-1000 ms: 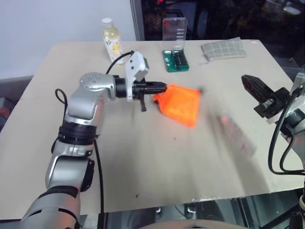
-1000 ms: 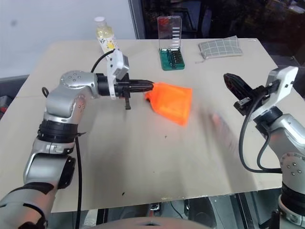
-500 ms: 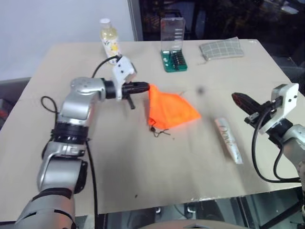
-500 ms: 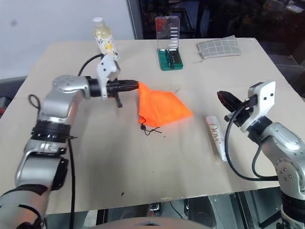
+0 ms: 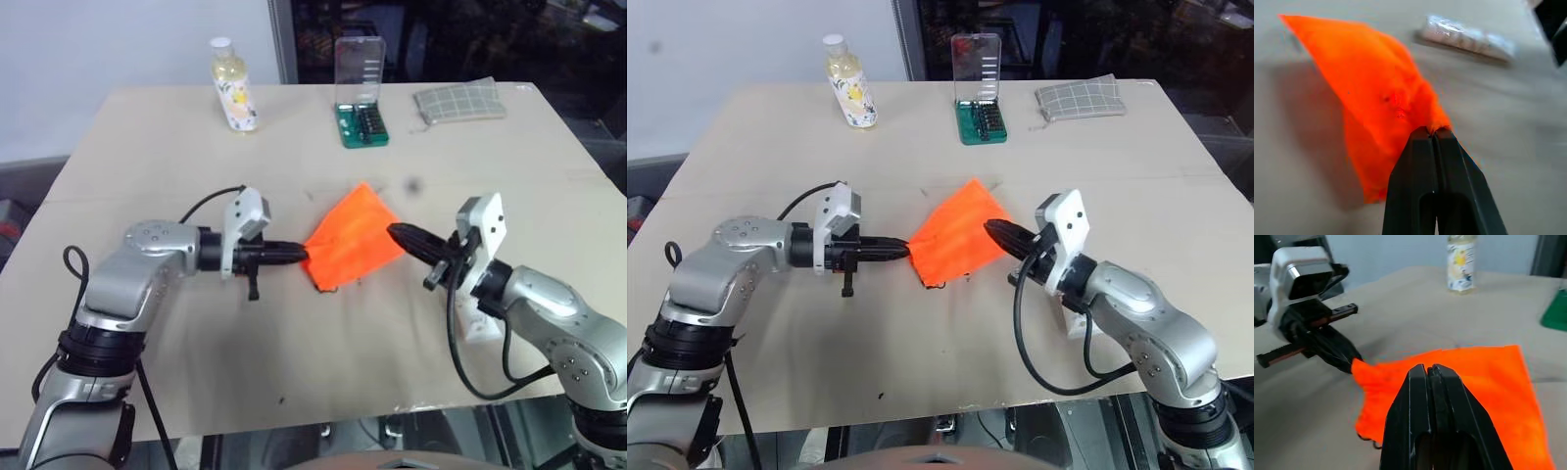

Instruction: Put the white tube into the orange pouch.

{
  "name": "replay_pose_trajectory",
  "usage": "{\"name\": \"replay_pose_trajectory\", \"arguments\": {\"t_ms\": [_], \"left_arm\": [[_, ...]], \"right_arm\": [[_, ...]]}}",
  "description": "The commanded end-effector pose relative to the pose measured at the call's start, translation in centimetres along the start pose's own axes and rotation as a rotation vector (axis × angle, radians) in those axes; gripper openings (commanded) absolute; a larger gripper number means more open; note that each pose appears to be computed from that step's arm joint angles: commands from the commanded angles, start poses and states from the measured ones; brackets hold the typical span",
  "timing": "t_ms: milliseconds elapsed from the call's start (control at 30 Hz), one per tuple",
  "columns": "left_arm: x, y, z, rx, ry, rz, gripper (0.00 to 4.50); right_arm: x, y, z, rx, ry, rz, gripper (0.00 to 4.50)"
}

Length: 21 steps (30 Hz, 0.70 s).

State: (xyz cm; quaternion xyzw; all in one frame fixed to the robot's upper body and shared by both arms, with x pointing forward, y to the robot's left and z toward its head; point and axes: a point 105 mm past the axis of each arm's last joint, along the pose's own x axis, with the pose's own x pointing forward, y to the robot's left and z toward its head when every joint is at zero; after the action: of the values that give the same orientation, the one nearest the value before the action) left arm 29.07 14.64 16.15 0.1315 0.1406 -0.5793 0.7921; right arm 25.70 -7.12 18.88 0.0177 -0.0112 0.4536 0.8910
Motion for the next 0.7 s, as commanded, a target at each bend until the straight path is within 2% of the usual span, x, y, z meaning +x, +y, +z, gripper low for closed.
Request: {"name": "replay_pose_trajectory", "arguments": {"t_ms": [33, 100, 133, 167, 200, 333, 533, 633, 700], "left_arm": [[-0.2, 0.6, 1.3, 0.044, -0.029, 0.046, 0.0], [0.4, 1.9, 2.0, 0.052, -0.064, 0.106, 0.0], [0.6, 2.6, 2.3, 0.047, -0.08, 0.136, 0.0], [0.8, 3.3, 2.8, 0.04, -0.104, 0.165, 0.0], [1.0, 3.8, 3.3, 0.023, -0.127, 0.184, 0.0], [2.0, 4.1, 5.2, -0.025, -0.2, 0.165, 0.0], [2.6, 2.8, 5.3, -0.02, -0.19, 0.097, 0.0], [2.8, 2.7, 5.4, -0.018, -0.191, 0.097, 0.0], [2.9, 2.6, 5.4, -0.017, -0.193, 0.094, 0.0]], "right_arm": [[0.8, 2.9, 0.5, -0.026, 0.009, 0.125, 0.08], [2.1, 3.5, -0.9, -0.083, 0.086, 0.135, 0.95], [2.7, 3.6, -1.2, -0.095, 0.1, 0.126, 1.11], [3.3, 3.8, -1.4, -0.088, 0.104, 0.128, 1.75], [4.0, 4.0, -1.5, -0.086, 0.105, 0.127, 2.08], [6.6, 3.1, -2.7, -0.073, 0.153, 0.057, 2.08], [8.2, 0.0, -3.3, -0.087, 0.202, -0.154, 2.08], [8.2, -0.1, -3.2, -0.104, 0.217, -0.184, 2.93], [8.0, 0.2, -2.8, -0.053, 0.199, -0.197, 3.82]]}}
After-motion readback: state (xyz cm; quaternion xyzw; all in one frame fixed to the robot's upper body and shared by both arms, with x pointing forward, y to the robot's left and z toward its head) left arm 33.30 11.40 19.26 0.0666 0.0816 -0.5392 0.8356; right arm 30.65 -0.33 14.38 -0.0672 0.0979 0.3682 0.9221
